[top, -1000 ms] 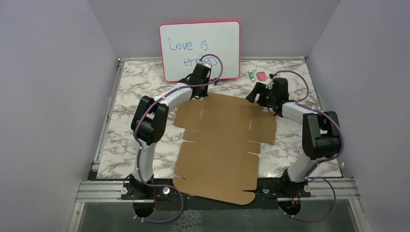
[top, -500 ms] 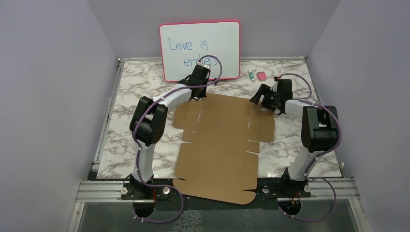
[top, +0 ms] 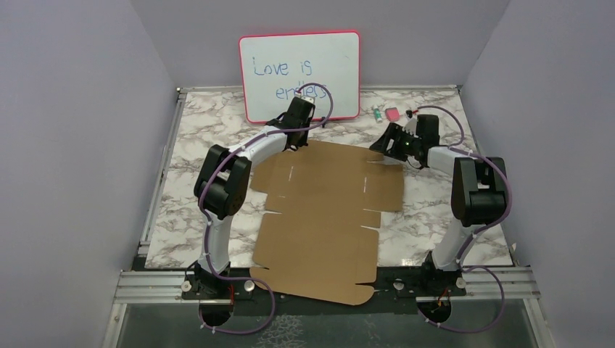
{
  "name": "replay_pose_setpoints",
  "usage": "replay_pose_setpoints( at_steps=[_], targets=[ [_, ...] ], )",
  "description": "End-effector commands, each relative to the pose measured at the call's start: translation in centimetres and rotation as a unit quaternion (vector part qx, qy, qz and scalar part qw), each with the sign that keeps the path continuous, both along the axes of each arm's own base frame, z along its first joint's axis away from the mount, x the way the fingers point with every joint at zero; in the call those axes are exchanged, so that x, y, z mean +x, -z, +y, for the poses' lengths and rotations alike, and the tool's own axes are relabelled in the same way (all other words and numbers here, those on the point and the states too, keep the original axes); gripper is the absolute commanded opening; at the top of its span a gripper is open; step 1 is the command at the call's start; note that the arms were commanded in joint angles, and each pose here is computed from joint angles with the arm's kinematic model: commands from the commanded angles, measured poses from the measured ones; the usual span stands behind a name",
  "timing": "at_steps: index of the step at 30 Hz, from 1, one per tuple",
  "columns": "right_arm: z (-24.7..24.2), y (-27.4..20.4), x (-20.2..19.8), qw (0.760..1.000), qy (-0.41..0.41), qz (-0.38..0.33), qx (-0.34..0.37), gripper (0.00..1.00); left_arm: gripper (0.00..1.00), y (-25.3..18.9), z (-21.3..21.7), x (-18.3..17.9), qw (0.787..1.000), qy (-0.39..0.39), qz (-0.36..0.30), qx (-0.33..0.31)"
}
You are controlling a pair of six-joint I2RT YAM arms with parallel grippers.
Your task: Fold the paper box
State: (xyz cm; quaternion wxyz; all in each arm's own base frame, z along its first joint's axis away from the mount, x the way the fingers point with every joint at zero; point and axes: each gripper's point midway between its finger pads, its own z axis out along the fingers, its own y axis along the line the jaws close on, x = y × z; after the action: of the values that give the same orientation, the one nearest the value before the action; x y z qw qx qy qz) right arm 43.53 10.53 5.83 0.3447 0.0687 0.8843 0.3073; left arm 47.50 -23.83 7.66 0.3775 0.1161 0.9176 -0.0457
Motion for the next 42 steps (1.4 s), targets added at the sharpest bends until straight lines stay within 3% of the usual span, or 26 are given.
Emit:
replay_pose_setpoints(
  at_steps=[1, 9, 23, 31, 38, 42],
  targets=[
    [2.3, -4.1, 1.3, 0.997, -0.043, -0.052, 0.029, 0.72, 0.00, -1.3, 0.5, -0.4, 1.000, -0.002, -0.010, 0.008],
    [4.8, -2.7, 2.3, 0.997, -0.054, -0.046, -0.025, 0.71, 0.00, -1.3, 0.7, -0.5, 1.000, -0.005, -0.010, 0.012],
    [3.1, -1.4, 3.4, 0.988, -0.005, -0.028, -0.152, 0.68, 0.00, -2.6, 1.3, 0.0, 1.000, -0.011, -0.022, 0.009],
    [4.0, -2.0, 3.7, 0.987, -0.018, -0.038, -0.153, 0.43, 0.01, -3.3, 0.5, 0.1, 1.000, -0.004, -0.018, -0.022],
    [4.3, -2.0, 5.3, 0.982, -0.019, -0.052, -0.179, 0.29, 0.01, -3.4, 0.1, 0.8, 0.999, -0.005, -0.019, -0.035],
    [4.4, -2.3, 6.8, 0.980, -0.020, -0.067, -0.188, 0.27, 0.01, -4.2, 0.0, 1.8, 0.998, -0.010, -0.028, -0.053]
  ],
)
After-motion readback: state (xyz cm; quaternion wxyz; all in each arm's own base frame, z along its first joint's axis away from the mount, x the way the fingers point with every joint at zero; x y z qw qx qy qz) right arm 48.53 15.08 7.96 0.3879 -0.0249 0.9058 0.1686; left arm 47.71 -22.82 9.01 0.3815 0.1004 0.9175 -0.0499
